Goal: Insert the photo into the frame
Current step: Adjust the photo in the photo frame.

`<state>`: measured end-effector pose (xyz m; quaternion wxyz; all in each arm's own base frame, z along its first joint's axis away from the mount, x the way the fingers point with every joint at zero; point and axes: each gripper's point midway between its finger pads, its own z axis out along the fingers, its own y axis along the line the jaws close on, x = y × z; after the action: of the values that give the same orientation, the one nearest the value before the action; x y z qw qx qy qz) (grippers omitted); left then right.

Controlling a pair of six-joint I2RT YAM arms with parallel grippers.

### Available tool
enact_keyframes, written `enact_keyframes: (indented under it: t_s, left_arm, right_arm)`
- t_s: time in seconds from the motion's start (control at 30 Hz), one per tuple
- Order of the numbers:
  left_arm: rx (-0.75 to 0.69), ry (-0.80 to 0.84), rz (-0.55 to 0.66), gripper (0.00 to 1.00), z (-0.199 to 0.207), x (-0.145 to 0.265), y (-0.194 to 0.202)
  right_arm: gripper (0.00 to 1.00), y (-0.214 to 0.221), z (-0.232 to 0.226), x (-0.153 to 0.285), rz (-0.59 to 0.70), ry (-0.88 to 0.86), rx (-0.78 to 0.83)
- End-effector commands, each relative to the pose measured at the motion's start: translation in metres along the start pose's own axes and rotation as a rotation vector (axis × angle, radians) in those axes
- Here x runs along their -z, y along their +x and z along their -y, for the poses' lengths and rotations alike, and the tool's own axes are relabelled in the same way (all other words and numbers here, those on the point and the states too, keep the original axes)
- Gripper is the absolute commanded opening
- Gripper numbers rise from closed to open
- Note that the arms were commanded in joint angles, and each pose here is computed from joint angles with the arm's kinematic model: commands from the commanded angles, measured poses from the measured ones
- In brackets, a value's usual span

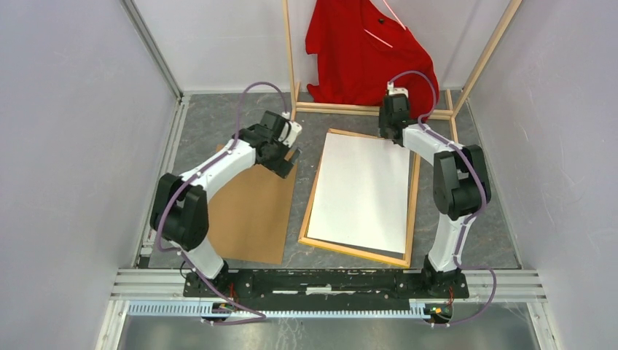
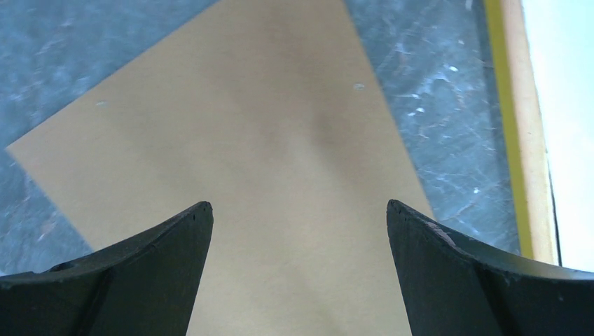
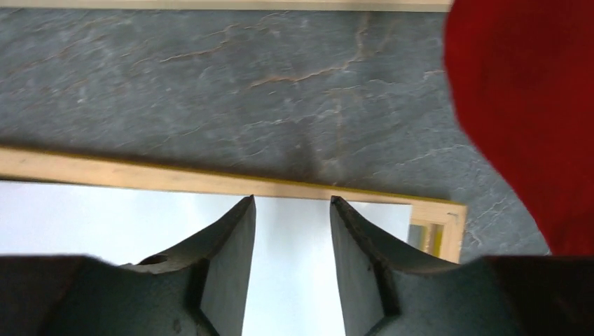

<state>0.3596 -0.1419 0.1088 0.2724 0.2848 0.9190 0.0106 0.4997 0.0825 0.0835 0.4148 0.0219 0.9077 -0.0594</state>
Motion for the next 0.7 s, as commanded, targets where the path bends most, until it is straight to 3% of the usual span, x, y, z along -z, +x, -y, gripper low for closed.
enact_keyframes:
  t_s: [0.0, 0.23, 0.67]
  left_arm:
    - [-0.030, 0.055, -0.020, 1.00, 0.026, -0.010, -0.002]
    - [-0.077, 0.132, -0.021, 1.00, 0.058, -0.018, 0.006]
    - [-0.096, 0.318, 0.014, 1.00, 0.111, -0.034, -0.009]
  right_arm:
    - [0.45, -0.018, 0.000, -0.003, 0.048, -0.038, -0.071]
    - [0.33, -0.007, 0.013, -0.026, 0.005, -0.021, -0.092]
    - [0.30, 0.021, 0.040, -0.039, -0.043, -0.019, -0.155]
